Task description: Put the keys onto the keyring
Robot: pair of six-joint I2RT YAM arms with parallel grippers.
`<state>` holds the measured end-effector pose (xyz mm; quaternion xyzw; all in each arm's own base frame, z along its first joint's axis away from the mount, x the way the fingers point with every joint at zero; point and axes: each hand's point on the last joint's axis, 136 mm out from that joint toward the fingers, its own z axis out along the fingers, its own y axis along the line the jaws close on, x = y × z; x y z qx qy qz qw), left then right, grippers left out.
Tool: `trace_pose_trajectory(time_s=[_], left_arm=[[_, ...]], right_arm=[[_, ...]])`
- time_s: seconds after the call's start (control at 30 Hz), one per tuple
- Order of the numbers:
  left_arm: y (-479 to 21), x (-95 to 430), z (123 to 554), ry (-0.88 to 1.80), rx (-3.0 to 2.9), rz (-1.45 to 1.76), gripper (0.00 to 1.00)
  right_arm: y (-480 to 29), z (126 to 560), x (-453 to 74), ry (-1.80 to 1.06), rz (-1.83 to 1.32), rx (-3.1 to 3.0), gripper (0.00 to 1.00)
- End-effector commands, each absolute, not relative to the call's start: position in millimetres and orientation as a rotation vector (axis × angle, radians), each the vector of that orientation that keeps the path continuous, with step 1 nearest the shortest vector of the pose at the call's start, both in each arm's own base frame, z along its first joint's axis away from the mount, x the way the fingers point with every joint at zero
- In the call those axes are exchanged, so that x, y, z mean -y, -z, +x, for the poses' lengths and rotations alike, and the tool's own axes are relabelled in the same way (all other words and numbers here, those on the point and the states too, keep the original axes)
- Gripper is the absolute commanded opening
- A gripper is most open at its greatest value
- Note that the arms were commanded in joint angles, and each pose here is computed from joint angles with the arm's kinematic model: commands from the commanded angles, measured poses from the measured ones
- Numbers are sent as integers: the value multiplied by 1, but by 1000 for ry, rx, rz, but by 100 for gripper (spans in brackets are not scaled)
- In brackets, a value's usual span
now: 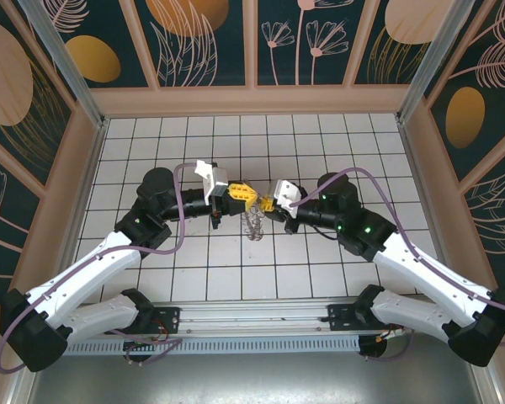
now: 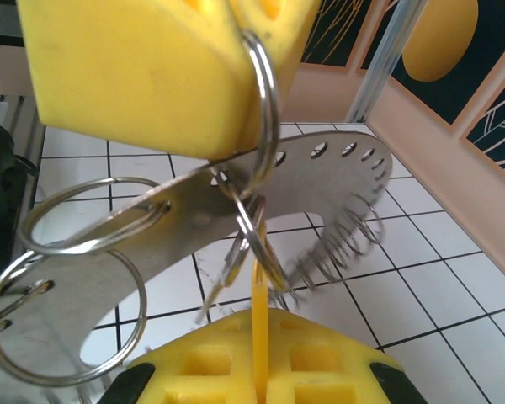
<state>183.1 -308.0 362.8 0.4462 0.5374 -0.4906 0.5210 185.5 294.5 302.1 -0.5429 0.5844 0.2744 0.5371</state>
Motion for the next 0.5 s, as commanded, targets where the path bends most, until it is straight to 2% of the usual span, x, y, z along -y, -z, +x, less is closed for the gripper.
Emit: trace_pose_trajectory(time_s=[0.0,0.1,0.37,0.47], left_arm=[[-403,302,175,1159,-1129,1041,0],[-403,302,176,1153,-1134,1035,0],[-399,300,175,1130,-1161,1052,0],[-399,300,174,1124,-1162,1067,0]], right_arm=[[-287,187,-298,-574,-1316,-1395,0],[-286,188,-295,-534,-1299,-1394,4],[-299,187,-272,-513,-1178,-1403,29],[-301,188,-264,-510,-1139,-1420,33]])
